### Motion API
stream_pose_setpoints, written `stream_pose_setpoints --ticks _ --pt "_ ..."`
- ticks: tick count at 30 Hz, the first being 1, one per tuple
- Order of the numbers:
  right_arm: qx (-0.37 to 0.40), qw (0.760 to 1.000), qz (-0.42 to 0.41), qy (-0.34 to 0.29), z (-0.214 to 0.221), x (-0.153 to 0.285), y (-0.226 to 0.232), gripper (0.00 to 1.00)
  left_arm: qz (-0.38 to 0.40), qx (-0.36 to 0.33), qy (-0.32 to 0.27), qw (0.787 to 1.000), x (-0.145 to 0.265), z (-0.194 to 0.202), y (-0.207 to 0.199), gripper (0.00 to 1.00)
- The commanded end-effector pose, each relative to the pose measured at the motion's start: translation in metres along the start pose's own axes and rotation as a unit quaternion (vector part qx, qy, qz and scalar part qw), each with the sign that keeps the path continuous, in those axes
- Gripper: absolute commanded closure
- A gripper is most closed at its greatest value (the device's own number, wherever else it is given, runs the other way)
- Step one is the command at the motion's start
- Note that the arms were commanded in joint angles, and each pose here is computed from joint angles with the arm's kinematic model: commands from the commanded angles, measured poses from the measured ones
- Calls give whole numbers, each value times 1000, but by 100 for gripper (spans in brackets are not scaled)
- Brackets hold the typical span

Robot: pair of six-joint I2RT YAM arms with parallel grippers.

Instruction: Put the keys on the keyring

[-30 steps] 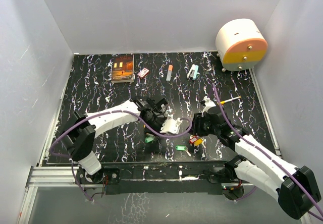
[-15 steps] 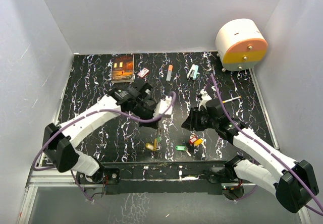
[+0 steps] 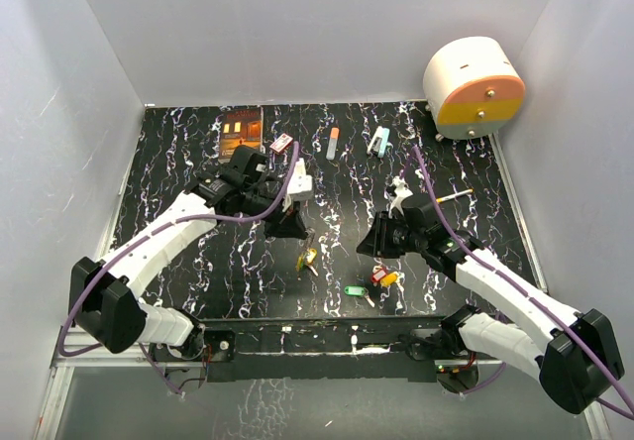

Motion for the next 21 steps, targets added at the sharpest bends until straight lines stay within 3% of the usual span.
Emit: stream_pose_setpoints --ticks 1,8,14,21 --pt "-40 999 18 24 10 2 -3 70 39 -17 -47 998 9 -19 -15 100" --pt "-102 989 48 99 48 -5 -15 71 34 -6 -59 998 13 -26 -12 100" --pt "-115 979 159 61 33 10 -35 69 30 33 -78 996 12 -42 -8 100" --pt "-90 970 221 45 22 14 -52 59 39 79 -89 992 9 -46 -10 100"
Point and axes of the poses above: each gripper's point midway between its finger pads, its own x axis back along the fingers, its own y axis along the line the jaws close on, z = x × y, the point moved 4 cm from there along x, back along the fingers, and after that the axes turned 15 degrees about x, right-handed, at the moved point
